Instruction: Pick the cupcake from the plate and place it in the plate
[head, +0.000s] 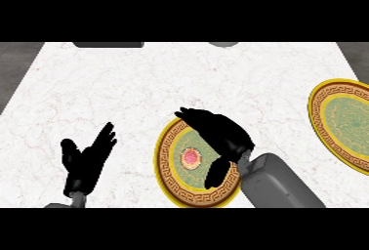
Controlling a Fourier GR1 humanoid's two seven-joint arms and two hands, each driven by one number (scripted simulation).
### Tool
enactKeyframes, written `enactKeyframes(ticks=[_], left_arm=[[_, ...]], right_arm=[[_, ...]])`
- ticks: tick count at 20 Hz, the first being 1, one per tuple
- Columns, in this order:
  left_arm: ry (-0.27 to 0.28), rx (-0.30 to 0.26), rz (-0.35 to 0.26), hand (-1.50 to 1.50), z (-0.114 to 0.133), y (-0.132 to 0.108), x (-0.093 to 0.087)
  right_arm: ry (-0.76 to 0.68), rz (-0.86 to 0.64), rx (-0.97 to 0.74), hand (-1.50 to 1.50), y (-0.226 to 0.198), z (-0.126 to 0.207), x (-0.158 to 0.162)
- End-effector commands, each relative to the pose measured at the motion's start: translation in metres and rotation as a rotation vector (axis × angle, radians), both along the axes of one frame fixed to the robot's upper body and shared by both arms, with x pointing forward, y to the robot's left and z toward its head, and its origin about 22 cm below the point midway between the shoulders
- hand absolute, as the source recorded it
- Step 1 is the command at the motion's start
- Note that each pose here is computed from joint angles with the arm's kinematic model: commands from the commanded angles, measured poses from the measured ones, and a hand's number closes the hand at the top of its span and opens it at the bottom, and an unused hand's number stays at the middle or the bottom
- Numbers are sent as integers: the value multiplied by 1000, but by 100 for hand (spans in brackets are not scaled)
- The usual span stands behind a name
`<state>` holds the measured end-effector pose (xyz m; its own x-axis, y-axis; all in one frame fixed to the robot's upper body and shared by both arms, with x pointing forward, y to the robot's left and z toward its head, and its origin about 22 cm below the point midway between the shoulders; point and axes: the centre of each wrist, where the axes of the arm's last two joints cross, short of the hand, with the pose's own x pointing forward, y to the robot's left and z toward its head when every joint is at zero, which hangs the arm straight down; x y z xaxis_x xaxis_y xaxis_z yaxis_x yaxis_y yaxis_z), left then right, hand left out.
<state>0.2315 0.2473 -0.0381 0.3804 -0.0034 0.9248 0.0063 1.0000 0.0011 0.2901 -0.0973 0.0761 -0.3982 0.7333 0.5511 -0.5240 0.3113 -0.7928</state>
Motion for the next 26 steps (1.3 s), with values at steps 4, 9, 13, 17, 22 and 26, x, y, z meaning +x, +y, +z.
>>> enactKeyframes(ticks=[4,9,13,17,22,26], left_arm=[[-4,-16,7,0,-6,2,3],[-22,7,-12,0,20,-14,16],[-22,4,-2,0,-4,-18,4],[-4,12,-7,0,3,-10,-5],[-7,-1,-3,0,1,-4,11],[-5,7,-7,0,-12,-10,-1]], right_arm=[[14,6,16,-150,4,-6,-1],[-38,-17,-98,-150,18,-21,-2],[-46,-39,-127,-150,17,-35,-20],[-32,-44,-157,-150,20,-31,-15],[-19,-5,-166,-150,5,-41,-5],[13,-11,-195,-150,27,-86,8]])
